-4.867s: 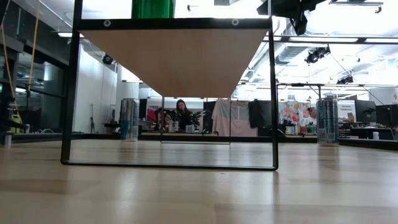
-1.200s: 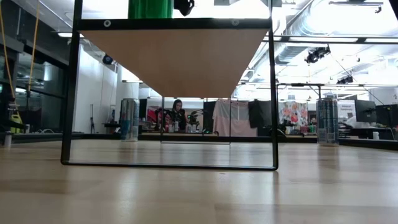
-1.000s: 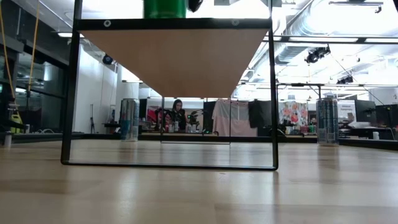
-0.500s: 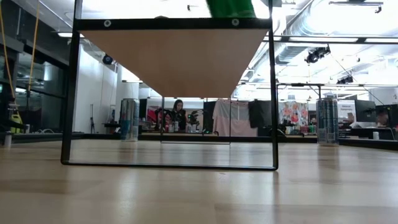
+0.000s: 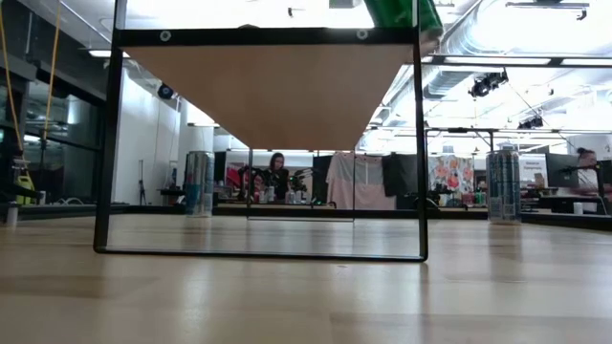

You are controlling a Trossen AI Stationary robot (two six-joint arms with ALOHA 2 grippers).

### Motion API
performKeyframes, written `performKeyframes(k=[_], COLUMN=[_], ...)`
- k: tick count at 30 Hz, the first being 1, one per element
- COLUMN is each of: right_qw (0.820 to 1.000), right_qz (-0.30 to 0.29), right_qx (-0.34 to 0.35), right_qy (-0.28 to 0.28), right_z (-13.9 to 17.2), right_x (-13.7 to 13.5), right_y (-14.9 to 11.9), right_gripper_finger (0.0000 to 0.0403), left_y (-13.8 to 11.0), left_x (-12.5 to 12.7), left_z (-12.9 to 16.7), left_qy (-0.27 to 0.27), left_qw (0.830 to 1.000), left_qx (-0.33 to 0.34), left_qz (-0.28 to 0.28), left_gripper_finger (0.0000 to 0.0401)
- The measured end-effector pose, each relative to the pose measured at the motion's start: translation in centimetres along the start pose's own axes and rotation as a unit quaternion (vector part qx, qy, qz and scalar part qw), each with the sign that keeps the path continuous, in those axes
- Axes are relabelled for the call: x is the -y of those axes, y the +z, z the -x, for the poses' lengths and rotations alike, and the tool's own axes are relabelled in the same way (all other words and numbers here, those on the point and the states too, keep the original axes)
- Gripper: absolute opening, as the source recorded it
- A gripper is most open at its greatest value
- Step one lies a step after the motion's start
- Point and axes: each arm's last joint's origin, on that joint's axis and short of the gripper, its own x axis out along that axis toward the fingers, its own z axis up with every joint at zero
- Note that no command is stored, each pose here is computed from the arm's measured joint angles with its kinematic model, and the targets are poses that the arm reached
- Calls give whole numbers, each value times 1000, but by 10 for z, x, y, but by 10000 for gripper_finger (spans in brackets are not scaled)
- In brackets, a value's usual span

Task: Place canned beverage on shelf
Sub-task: Put the top left green soda can on the shelf

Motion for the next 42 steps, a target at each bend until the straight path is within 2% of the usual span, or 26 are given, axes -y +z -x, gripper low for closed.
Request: performKeyframes(k=[7, 12, 16, 19, 22, 27, 31, 35, 39, 42], right_qw=[995, 982, 957, 931, 915, 916, 900, 895, 894, 900], right_qz=[-46, -106, -163, -204, -223, -227, -258, -270, -283, -275], right_qx=[65, 127, 223, 290, 323, 302, 286, 236, 214, 183], right_qy=[-65, -91, -91, -85, -89, -138, -204, -264, -276, -283], right_z=[40, 38, 24, 10, -2, -25, -36, -56, -68, -82], right_x=[-5, -14, -20, -21, -21, -20, -15, -9, -6, -6], right_y=[-15, -47, -71, -76, -71, -49, -28, -14, 1, 8], right_gripper_finger=[275, 275, 275, 276, 276, 277, 278, 278, 279, 279], left_y=[2, 2, 1, 2, 2, 3, 3, 2, 2, 2], left_x=[-2, -2, -2, -3, -6, -9, -9, -9, -9, -9], left_z=[3, 2, 2, 1, 0, -1, -1, -1, -1, -1], left_qy=[11, 11, 12, 23, 31, 41, 41, 41, 42, 41], left_qw=[1000, 1000, 1000, 1000, 999, 999, 999, 999, 999, 999], left_qx=[6, 6, 5, 7, 9, 11, 10, 8, 8, 7], left_qz=[2, 1, 1, 0, 0, 0, 0, -2, -2, -2], left_gripper_finger=[317, 317, 317, 317, 317, 317, 317, 317, 317, 317])
